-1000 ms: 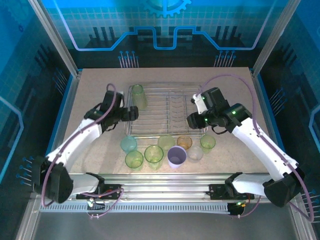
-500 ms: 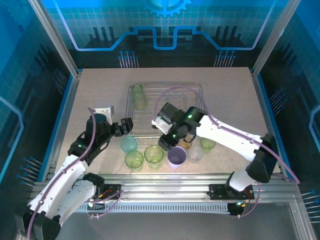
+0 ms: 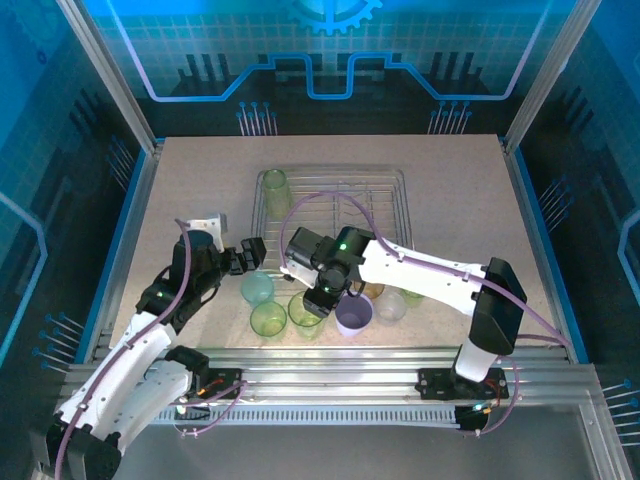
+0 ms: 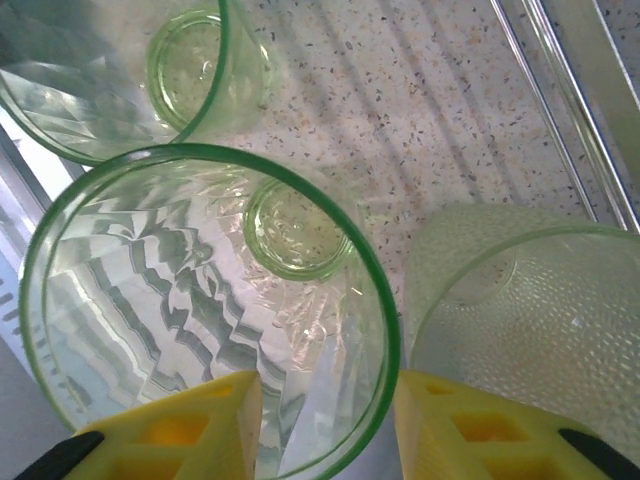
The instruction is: Load the cups into the dish rack
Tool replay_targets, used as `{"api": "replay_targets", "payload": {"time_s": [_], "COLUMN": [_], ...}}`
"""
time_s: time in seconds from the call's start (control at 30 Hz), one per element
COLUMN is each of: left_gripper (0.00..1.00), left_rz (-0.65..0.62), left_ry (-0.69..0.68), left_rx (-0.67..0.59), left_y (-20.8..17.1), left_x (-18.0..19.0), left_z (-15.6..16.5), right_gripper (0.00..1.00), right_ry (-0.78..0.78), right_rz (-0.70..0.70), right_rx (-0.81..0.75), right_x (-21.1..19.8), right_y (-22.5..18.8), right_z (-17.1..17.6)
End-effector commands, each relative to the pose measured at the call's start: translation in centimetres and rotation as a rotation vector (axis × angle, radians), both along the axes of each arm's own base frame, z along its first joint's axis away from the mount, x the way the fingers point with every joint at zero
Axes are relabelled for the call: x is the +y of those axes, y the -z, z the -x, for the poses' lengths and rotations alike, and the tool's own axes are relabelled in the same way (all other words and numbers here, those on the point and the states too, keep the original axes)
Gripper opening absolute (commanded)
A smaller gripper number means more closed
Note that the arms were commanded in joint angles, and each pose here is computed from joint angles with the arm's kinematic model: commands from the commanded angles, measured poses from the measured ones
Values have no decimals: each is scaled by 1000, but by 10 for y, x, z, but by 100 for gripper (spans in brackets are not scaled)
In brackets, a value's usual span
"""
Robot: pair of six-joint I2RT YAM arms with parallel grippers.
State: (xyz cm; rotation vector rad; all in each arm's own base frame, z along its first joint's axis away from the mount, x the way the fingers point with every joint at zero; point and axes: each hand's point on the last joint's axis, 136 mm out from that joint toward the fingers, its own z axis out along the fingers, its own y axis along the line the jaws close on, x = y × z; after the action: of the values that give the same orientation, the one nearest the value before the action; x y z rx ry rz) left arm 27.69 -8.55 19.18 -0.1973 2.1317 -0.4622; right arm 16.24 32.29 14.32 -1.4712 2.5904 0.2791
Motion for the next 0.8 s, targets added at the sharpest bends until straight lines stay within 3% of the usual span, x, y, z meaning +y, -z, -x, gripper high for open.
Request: {"api": "replay_targets", "payload": {"time_s": [0.0,0.2,0.4,0.6,0.77], "left_gripper": [99,99,99,100,99], "left_rz": [16,20,22,34,54], "left_ry": [-12,-12,-17,-34,-42], "left_rx": [-16,-14,-12,3,10], "left_y": [-4,-4,-4,-5,-13], "left_x": [1,1,2,4,3], "left_z": [-2,-1,0,2,3], "right_gripper": [37,27,8,0,0], "right_ry": [-14,-5,10,29,48], "right_rz": [20,41,67,51,6], "right_rx": [-10,-31,-52,-86,-107], "right_x": [3,5,4,1,-2], "right_y": [-3,2,2,-8,-24], "right_z": [0,-6,-12,-16,-17]}}
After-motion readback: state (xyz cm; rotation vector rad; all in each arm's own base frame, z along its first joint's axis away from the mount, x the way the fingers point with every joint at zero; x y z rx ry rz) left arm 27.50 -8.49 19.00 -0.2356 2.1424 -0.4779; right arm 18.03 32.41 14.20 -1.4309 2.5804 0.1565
